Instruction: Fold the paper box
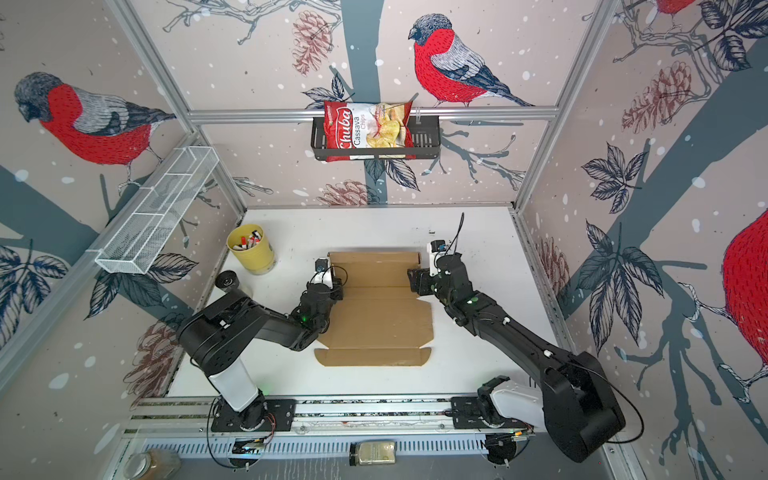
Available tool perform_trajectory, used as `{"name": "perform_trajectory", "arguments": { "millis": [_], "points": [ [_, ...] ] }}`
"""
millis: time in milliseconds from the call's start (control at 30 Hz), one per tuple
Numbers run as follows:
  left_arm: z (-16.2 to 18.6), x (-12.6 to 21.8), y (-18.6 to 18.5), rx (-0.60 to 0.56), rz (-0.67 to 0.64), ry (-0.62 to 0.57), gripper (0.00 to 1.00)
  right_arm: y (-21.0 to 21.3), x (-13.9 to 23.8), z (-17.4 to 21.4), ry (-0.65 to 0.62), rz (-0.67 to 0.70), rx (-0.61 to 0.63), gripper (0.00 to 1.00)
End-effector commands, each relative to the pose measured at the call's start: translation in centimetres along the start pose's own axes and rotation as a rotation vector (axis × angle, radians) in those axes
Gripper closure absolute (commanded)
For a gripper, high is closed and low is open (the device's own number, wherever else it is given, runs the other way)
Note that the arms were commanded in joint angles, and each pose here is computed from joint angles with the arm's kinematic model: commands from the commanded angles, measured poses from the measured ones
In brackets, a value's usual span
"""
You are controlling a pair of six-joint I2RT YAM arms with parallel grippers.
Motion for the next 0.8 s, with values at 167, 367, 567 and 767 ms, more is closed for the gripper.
{"name": "perform_trajectory", "arguments": {
  "millis": [167, 367, 567, 767],
  "points": [
    [-1.2, 0.9, 0.3, -0.091, -0.045, -0.1, 1.0, -1.6, 1.5, -2.1, 0.103, -0.146, -0.438, 0.28],
    [-1.4, 1.4, -0.3, -0.145, -0.059, -0.129, 1.0, -0.6, -0.4, -1.6, 0.231, -0.194, -0.482, 0.32],
    [-1.3, 1.5, -0.4, -0.146, -0.06, -0.125, 1.0, -1.1, -2.0, -0.4, 0.282, -0.155, -0.478, 0.43],
    [-1.1, 1.5, -0.4, -0.143, -0.058, -0.121, 1.0, -2.1, -2.9, 1.2, 0.31, -0.129, -0.485, 0.59]
  ]
}}
Point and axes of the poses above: each gripper's point midway between its finger pads, its own x axis back along the fingers, its own y axis along the line the jaws close on, z = x × y, the point moved 1 cm from there along x, back along the fingers, and after that the axes turned 5 degrees about -x, right-handed, at the moved point
